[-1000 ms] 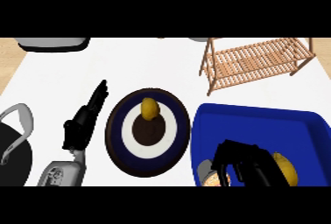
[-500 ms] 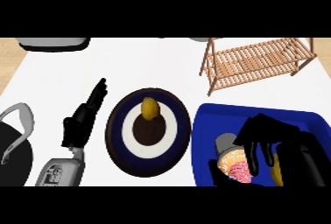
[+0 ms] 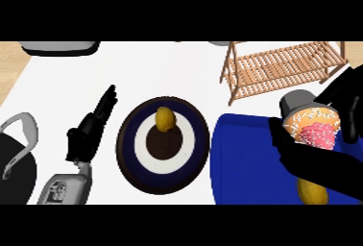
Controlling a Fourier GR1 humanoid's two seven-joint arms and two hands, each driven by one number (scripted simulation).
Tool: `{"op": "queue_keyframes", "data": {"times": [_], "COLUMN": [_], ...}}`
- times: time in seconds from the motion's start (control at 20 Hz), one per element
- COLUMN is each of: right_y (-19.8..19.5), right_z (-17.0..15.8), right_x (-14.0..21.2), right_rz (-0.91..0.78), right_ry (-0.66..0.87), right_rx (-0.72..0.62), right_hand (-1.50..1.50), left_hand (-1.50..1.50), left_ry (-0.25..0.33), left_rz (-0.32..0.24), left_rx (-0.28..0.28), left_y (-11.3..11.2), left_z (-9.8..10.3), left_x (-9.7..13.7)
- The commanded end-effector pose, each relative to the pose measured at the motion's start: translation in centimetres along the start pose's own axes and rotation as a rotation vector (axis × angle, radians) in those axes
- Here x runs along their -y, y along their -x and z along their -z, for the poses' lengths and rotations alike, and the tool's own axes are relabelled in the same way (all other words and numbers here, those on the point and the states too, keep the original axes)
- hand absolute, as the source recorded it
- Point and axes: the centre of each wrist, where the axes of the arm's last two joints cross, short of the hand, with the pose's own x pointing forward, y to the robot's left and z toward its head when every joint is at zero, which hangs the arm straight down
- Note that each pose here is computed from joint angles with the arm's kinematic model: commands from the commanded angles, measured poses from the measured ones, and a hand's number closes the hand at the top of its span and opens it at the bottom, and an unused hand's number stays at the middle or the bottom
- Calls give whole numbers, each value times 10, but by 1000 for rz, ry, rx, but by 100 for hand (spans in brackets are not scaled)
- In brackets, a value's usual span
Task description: Pick the cupcake from the tray and place it in the tiered shelf
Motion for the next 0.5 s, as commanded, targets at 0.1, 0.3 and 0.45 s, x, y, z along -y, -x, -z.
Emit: {"op": "queue_keyframes", "data": {"times": [0.1,0.3,0.45], "right_y": [-20,2,2], "right_z": [35,58,72], "right_x": [23,35,35], "right_rz": [-21,-12,-23], "right_ry": [70,136,166], "right_rx": [-55,-41,-28], "right_hand": [150,150,150], "left_hand": [0,0,0], "left_ry": [10,6,18], "left_rz": [6,-4,-24], "left_rx": [-11,-8,2], "left_y": [3,3,-9], "left_z": [4,4,3], "left_x": [11,11,5]}}
